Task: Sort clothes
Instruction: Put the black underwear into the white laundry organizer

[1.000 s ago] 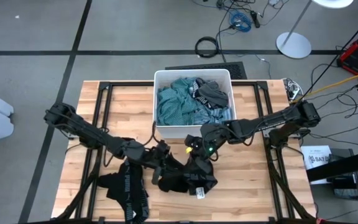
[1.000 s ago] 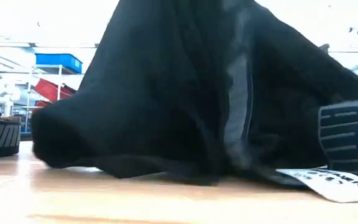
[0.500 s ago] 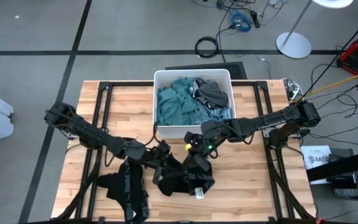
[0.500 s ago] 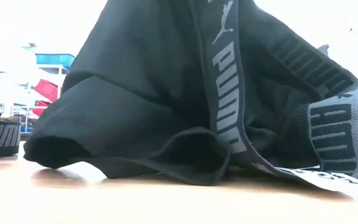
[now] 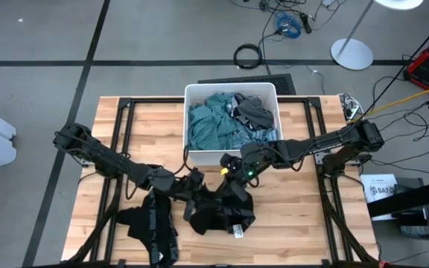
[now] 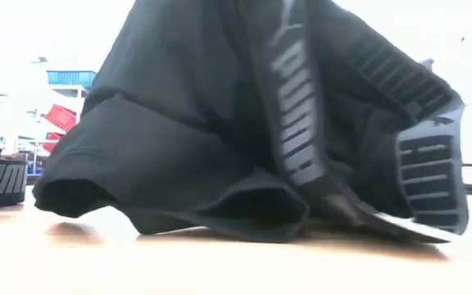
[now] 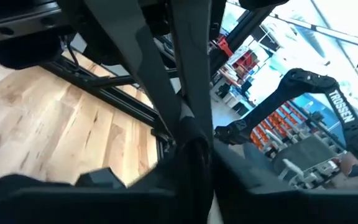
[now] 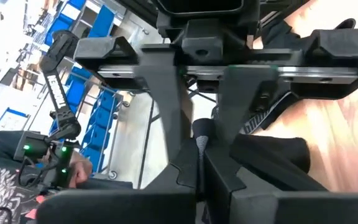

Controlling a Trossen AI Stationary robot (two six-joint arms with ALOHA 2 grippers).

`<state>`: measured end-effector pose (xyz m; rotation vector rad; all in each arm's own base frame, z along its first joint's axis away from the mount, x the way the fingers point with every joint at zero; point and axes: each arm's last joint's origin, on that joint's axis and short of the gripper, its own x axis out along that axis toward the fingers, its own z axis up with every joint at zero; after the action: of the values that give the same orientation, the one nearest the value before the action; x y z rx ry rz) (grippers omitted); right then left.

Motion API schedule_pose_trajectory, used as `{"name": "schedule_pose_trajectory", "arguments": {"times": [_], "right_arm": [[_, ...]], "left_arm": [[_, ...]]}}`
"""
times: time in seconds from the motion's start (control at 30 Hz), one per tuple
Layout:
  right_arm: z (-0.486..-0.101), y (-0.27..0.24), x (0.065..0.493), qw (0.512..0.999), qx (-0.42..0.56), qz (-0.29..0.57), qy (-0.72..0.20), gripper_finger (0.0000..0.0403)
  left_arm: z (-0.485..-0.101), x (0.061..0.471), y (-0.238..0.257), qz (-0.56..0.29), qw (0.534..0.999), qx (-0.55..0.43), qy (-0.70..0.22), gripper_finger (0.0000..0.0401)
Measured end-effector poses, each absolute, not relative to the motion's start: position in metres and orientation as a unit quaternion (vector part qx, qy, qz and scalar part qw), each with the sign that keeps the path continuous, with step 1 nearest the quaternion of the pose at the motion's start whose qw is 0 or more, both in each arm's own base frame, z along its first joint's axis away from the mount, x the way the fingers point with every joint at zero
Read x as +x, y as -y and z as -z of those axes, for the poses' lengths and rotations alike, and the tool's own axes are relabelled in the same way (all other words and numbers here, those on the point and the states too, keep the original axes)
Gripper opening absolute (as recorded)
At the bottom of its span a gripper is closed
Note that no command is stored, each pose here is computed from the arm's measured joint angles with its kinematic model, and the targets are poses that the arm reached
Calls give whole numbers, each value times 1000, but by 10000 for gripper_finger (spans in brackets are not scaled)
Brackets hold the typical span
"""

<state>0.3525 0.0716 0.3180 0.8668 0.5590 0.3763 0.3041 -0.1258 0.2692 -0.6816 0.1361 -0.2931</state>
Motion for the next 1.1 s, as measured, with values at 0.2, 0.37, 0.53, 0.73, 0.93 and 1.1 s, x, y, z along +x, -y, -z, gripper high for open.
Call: {"name": "schedule_pose_trajectory", "arguments": {"times": [0.2, 0.37, 0.53, 0.73, 0.93, 1.1], "right_arm": [[-319, -72, 353, 866, 386, -188, -258, 28], [-319, -66, 353, 878, 358, -196, -250, 97], [-319, -47, 355, 863, 378, -214, -259, 162], [-334, -28, 347, 867, 384, -212, -236, 176], [-365, -13, 324, 910, 333, -188, -163, 160], [-393, -6, 296, 933, 283, -192, -110, 156]], "left_arm": [[-269, 304, 125, 135, 937, -315, -60, 14], [-269, 304, 125, 134, 938, -315, -60, 7], [-270, 304, 125, 135, 935, -323, -59, 7], [-275, 303, 127, 145, 932, -329, -37, 6], [-279, 301, 132, 160, 928, -335, -18, 6], [-290, 300, 131, 177, 921, -346, 35, 8]]}}
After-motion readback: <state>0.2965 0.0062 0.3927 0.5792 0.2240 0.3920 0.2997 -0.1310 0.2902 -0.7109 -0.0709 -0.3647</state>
